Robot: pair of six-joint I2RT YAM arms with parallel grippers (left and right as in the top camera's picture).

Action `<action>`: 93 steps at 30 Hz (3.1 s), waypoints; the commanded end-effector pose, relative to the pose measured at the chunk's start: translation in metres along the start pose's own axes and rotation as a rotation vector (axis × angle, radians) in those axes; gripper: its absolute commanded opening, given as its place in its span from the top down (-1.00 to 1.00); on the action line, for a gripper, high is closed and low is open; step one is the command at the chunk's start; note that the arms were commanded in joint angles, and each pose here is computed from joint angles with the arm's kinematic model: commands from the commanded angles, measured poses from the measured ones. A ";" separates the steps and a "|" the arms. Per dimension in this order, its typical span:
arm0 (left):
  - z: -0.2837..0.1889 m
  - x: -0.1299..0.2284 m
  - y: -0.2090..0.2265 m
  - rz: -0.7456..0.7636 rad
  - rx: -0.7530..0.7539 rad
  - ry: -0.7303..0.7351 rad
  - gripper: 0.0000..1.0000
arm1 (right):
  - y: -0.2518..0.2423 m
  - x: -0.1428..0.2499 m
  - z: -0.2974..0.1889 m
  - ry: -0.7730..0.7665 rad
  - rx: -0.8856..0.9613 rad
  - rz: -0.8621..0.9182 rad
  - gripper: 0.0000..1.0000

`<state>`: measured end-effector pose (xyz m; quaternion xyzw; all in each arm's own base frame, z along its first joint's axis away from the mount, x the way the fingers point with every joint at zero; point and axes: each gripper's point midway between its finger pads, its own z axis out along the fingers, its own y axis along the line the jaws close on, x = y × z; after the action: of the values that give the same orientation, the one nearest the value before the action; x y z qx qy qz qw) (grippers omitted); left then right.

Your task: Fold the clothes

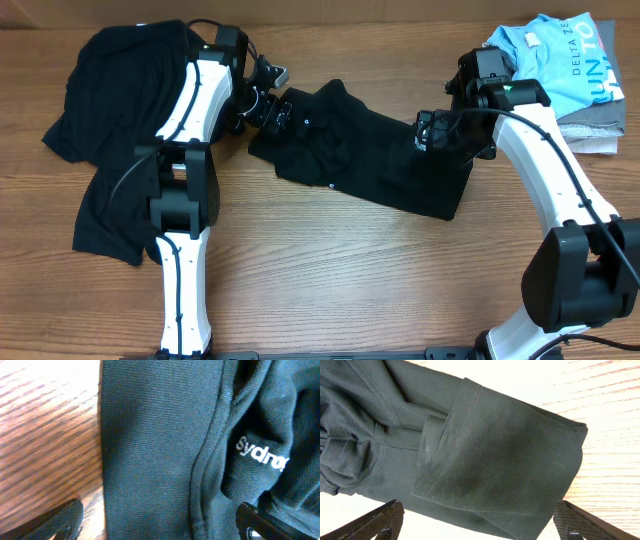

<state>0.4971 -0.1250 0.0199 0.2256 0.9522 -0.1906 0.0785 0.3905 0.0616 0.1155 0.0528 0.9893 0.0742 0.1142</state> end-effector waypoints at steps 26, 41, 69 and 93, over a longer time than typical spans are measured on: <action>0.048 0.012 -0.030 -0.151 0.126 0.082 0.92 | 0.001 -0.008 -0.006 -0.030 0.003 -0.007 -0.85; -0.076 0.003 -0.011 -0.234 0.009 -0.029 0.92 | 0.044 0.004 0.016 0.019 -0.275 0.016 0.92; -0.086 -0.027 -0.199 0.120 0.013 -0.086 0.92 | 0.054 0.042 0.095 0.237 -0.411 0.179 0.92; -0.070 -0.048 -0.258 0.200 0.010 -0.179 0.91 | -0.035 -0.070 -0.112 -0.335 -0.500 0.348 0.85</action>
<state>0.4215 -0.3132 0.1538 0.2906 0.9267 -0.1819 0.1539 0.4328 0.0177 0.2233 0.1854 0.8917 0.3182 0.2632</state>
